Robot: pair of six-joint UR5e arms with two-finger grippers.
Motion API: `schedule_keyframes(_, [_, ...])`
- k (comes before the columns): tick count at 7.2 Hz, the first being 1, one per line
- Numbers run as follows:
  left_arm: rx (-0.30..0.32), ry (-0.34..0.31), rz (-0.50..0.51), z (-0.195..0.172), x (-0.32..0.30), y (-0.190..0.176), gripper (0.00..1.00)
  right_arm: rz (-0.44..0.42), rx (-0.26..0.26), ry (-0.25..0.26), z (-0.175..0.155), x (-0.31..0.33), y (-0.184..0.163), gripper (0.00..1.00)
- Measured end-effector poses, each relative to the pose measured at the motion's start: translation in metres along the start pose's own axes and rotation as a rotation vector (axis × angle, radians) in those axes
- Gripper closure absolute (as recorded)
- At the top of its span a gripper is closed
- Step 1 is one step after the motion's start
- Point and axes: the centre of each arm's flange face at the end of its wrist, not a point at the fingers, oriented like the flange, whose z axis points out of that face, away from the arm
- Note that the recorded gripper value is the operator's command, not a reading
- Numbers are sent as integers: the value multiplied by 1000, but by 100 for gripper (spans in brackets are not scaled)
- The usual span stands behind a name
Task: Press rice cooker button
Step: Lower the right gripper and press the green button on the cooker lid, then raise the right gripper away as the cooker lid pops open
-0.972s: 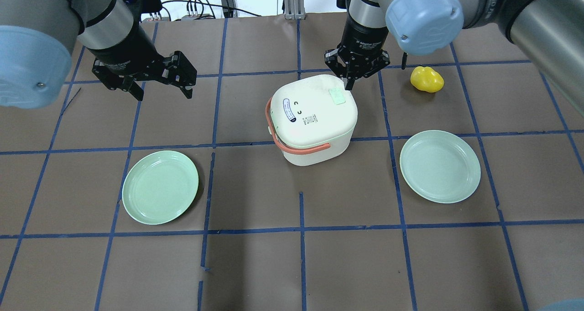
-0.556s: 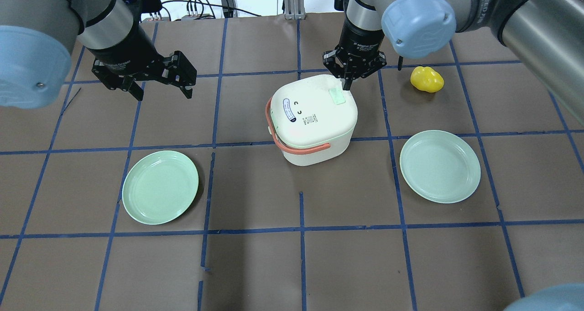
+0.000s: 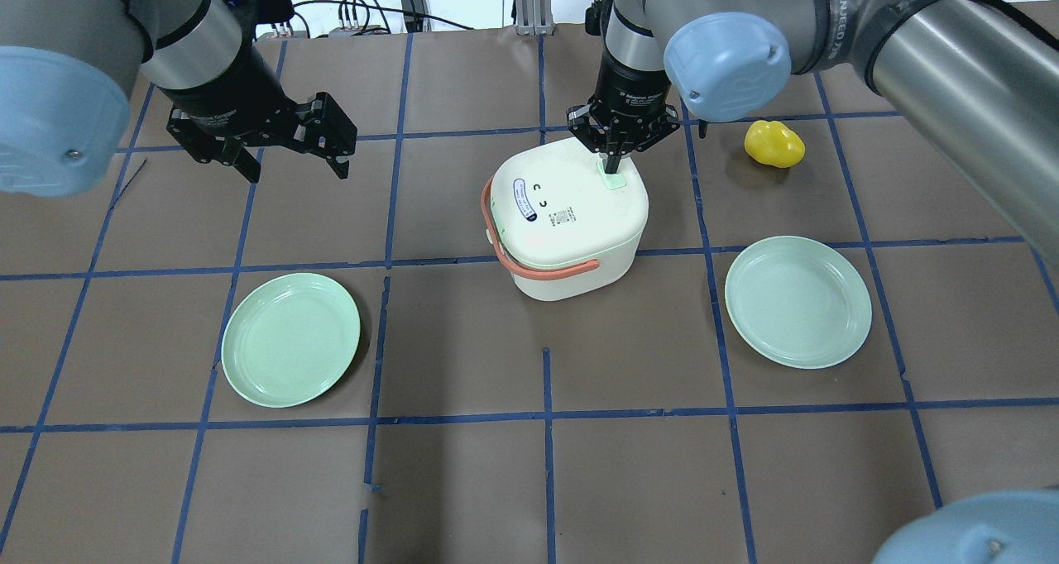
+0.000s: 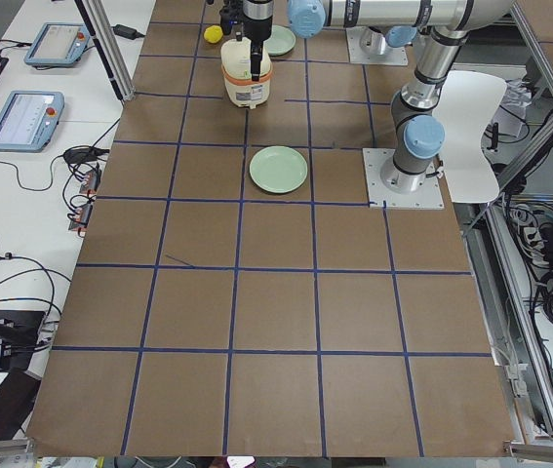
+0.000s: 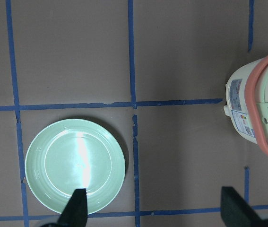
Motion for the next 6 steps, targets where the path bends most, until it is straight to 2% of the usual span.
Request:
schedule_keyframes(2, [0,0,0,0,0,0,0,-5,-2,1,4,0,-2,89])
schedule_keyframes(3, [0,0,0,0,0,0,0,-6,-1,2,3,0,-2,85])
schedule_keyframes(4, [0,0,0,0,0,0,0,-5,7,1,-2,-1,-2,74])
schedule_keyframes(5, [0,0,0,0,0,0,0,-2,10,2,-15,-2,0,51])
schedule_keyframes(6, [0,0,0,0,0,0,0,4,3,6,-39,-4,3,15])
